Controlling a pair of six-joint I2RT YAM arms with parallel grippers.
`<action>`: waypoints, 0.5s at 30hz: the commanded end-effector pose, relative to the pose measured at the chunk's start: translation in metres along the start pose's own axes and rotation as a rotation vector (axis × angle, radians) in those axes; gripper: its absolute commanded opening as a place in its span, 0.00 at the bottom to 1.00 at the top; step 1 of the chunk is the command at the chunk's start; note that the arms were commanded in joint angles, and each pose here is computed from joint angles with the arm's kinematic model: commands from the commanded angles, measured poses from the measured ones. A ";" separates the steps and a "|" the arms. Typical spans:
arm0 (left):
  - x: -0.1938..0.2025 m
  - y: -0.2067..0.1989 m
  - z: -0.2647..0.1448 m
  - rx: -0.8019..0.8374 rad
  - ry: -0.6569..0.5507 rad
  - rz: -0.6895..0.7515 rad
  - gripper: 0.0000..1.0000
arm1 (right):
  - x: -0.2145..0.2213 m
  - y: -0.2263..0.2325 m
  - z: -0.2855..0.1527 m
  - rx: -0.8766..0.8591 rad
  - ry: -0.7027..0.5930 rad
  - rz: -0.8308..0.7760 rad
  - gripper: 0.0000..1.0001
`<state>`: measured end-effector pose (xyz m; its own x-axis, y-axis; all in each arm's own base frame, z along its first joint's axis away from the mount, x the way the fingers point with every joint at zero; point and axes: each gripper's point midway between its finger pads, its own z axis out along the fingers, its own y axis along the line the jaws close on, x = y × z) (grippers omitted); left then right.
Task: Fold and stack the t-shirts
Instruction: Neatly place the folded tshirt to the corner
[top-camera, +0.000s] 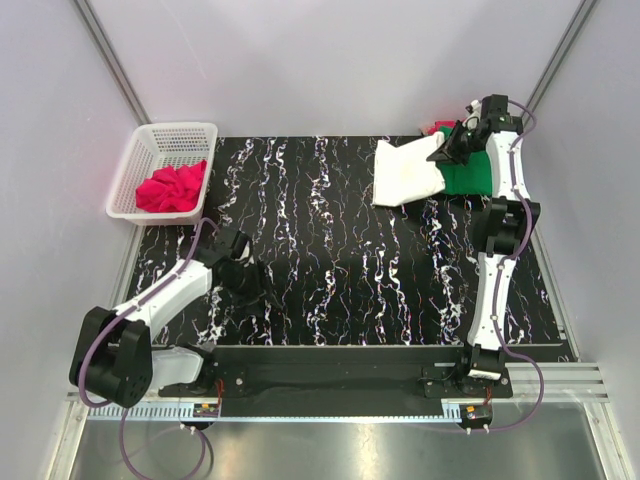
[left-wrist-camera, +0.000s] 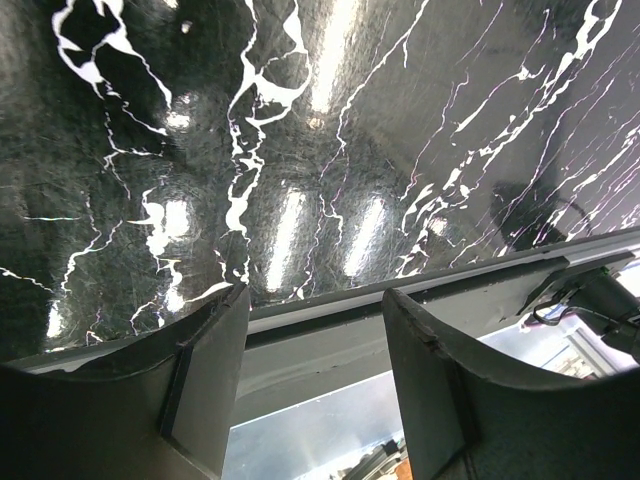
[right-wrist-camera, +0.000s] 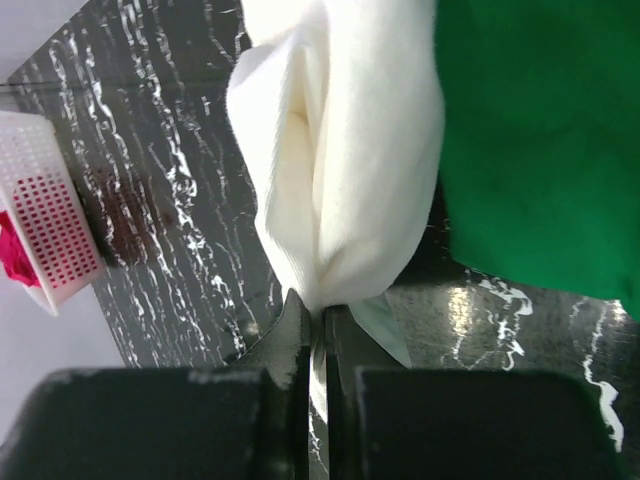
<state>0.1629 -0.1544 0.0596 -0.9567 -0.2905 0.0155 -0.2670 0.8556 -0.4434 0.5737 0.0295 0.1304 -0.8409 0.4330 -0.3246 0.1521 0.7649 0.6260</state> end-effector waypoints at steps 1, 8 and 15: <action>0.003 0.000 0.004 0.004 0.007 0.024 0.60 | -0.029 0.068 -0.050 -0.143 -0.136 -0.121 0.00; 0.009 0.004 0.008 -0.012 0.024 0.026 0.60 | -0.046 0.075 -0.087 -0.146 -0.218 -0.141 0.00; 0.011 0.003 0.014 -0.024 0.049 0.036 0.60 | -0.061 0.063 -0.117 -0.145 -0.275 -0.127 0.00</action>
<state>0.1513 -0.1574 0.0482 -0.9648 -0.2579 0.0508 -0.2550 0.8719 -0.4181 0.5768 0.0140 0.1815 -0.7916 0.4551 -0.4077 0.0922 0.7486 0.6566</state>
